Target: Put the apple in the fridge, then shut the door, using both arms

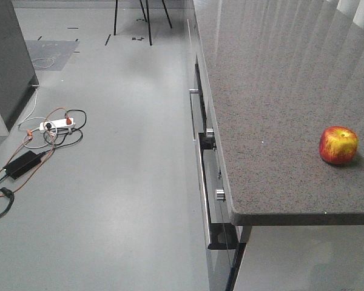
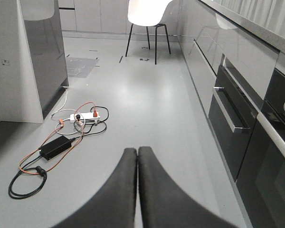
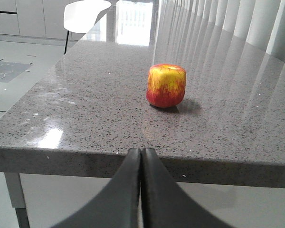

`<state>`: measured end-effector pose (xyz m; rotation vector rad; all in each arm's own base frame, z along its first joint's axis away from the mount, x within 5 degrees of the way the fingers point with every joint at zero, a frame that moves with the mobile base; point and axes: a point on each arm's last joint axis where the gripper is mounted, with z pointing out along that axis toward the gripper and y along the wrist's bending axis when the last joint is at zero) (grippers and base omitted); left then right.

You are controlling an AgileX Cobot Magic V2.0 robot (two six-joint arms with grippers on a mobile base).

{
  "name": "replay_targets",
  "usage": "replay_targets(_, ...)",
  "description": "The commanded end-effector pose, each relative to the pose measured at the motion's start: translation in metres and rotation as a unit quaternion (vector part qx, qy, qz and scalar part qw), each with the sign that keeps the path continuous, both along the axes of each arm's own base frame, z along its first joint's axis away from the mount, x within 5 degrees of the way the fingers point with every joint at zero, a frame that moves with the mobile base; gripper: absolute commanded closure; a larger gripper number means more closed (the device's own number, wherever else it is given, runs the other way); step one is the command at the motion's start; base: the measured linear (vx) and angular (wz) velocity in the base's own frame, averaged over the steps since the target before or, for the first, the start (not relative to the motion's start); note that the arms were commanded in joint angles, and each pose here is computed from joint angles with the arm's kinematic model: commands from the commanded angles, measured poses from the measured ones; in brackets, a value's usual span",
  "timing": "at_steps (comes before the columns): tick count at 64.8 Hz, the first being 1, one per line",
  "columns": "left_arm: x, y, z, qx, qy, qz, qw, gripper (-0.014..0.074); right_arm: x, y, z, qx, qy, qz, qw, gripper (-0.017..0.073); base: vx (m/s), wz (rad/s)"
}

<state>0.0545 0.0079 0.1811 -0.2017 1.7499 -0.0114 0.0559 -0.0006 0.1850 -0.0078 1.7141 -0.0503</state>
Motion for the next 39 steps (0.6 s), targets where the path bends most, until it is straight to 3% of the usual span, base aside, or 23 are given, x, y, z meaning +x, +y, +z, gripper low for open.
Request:
replay_targets(1, 0.001, -0.0016, 0.0005, -0.003, -0.035, -0.009, 0.999, 0.0599, 0.0001, -0.0012, 0.0042, -0.002, -0.036, -0.008, 0.999, 0.0568, 0.0, 0.0)
replay_targets(35, 0.001, -0.0016, 0.0005, -0.003, -0.035, -0.009, 0.999, 0.0599, 0.0003, -0.0018, 0.0079, -0.004, -0.057, -0.011, 0.998, 0.0568, 0.0, 0.0)
replay_targets(39, 0.001, -0.0016, 0.0005, -0.003, -0.035, -0.009, 0.999, 0.0599, 0.0003, -0.0018, 0.0097, 0.014, -0.068, -0.012, 0.998, 0.0568, 0.0, 0.0)
